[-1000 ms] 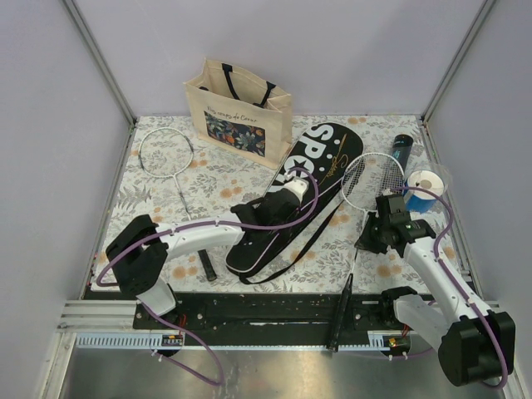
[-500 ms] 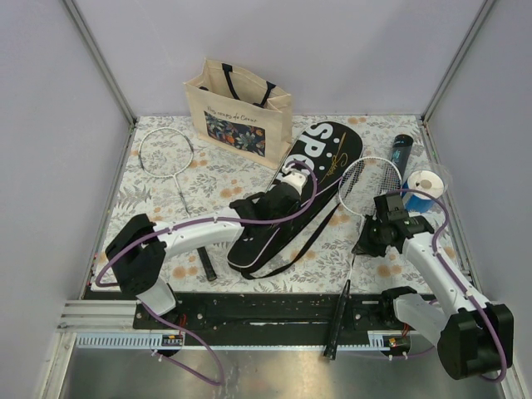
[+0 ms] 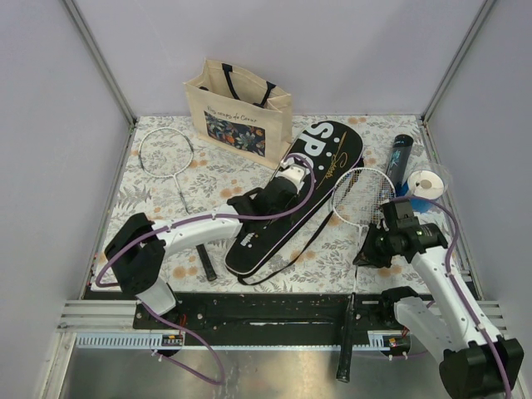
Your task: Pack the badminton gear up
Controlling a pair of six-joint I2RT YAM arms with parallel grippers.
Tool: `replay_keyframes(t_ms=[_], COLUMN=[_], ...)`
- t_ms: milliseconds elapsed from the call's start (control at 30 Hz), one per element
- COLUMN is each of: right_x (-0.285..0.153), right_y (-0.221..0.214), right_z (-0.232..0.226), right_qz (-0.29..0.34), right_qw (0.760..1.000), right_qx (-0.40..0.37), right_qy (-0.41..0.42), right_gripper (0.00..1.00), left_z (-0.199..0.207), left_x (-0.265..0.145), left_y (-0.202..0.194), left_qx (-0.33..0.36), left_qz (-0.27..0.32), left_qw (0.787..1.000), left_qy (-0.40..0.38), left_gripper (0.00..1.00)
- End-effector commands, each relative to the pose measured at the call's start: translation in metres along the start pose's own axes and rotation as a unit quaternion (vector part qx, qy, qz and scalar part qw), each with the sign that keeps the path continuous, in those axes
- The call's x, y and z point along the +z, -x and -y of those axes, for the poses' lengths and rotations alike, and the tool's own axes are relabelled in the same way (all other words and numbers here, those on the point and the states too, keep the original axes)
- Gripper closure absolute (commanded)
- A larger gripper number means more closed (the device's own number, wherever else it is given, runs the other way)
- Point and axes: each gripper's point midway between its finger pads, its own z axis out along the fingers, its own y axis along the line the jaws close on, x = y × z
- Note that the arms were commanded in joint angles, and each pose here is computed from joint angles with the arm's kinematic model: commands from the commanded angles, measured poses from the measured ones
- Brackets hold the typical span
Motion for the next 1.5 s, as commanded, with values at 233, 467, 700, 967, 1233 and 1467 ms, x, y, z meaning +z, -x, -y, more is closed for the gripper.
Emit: replay_keyframes(t_ms=[233, 467, 700, 967, 1233, 1467], right_x=[-0.033, -0.037, -0.039, -0.039, -0.029, -0.029], right_y=[0.000, -0.002, -0.003, -0.004, -0.023, -0.025], right_z=[-0.015, -0.013, -0.016, -0.018, -0.014, -0.015], right_qz=[0.044, 0.050, 0.056, 0.052, 0.004, -0.002], right_qw=[0.998, 0.998, 0.997, 0.997, 0.998, 0.997], right_qx=[-0.001, -0.011, -0.014, -0.015, -0.024, -0.026], right_qy=[0.040, 0.043, 0.054, 0.060, 0.065, 0.068], right_gripper=[1.00, 1.00, 1.00, 1.00, 1.00, 1.00], left_z=[0.020, 0.018, 0.001, -0.002, 0.028, 0.028], left_x=[0.022, 0.040, 0.053, 0.038, 0.006, 0.005], left_y=[-0.044, -0.070, -0.078, -0.054, -0.015, -0.007], left_qx=[0.098, 0.153, 0.184, 0.167, 0.110, 0.100], left_qz=[-0.045, -0.067, -0.071, -0.029, 0.006, -0.011], left_qw=[0.992, 0.986, 0.979, 0.984, 0.994, 0.995], left_qy=[-0.062, -0.018, 0.043, 0.053, -0.022, -0.021], left_gripper=[0.56, 0.53, 0.58, 1.00, 1.00, 1.00])
